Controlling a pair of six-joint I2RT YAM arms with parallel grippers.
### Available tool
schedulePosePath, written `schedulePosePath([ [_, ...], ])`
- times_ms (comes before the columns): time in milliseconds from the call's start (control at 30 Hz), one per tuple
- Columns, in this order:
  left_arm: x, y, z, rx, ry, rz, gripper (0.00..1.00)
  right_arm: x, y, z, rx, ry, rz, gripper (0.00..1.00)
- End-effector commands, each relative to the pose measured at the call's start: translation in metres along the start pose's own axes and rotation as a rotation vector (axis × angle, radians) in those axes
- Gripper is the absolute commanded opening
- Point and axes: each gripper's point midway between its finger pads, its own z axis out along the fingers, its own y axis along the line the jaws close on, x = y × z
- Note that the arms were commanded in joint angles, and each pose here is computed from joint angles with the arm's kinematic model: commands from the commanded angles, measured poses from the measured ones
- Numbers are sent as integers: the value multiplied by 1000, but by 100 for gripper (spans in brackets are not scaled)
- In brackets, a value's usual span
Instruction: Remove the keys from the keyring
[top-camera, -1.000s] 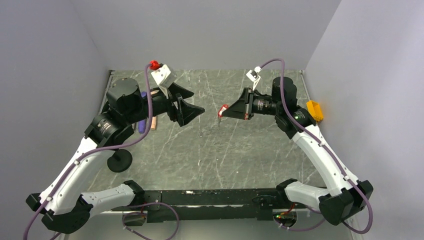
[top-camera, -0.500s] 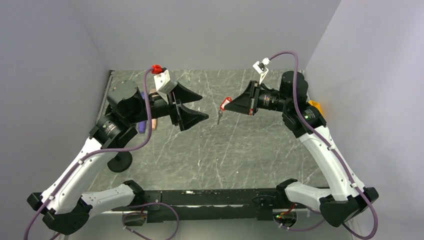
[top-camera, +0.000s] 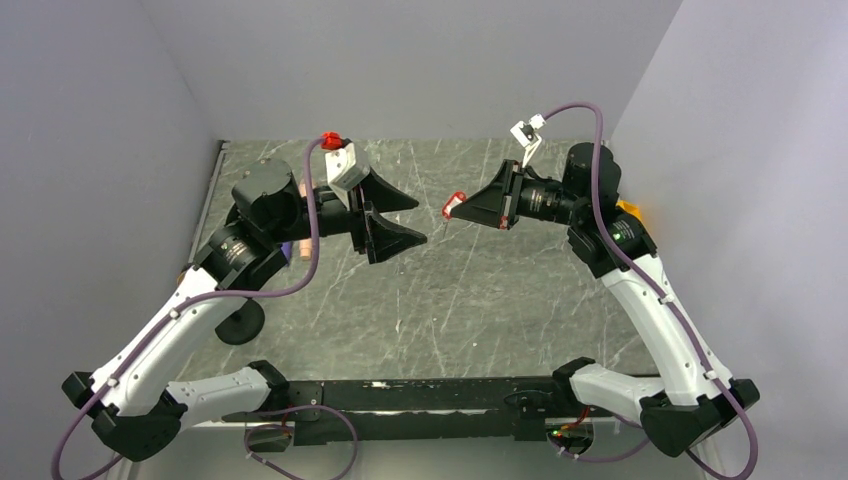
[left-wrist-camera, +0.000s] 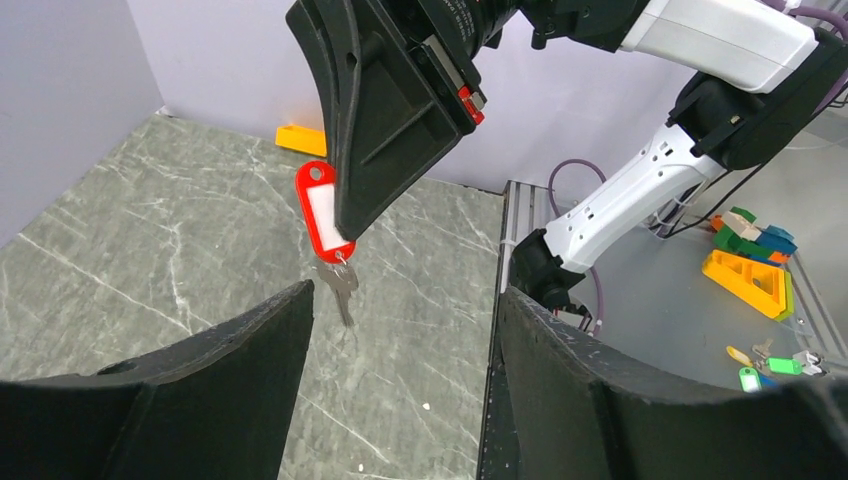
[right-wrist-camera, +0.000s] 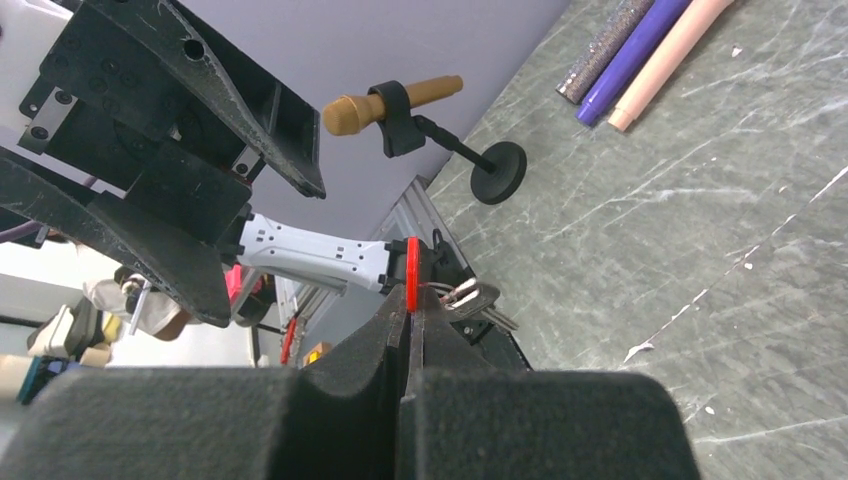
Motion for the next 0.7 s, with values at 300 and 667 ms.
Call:
schedulePosePath([
  [300, -10, -9, 5, 57, -31, 14, 68, -16, 30, -11, -49, -63, -62, 0],
  [667, -4, -7, 8, 55, -25, -21, 64, -20, 31, -12, -36, -72, -57, 0],
])
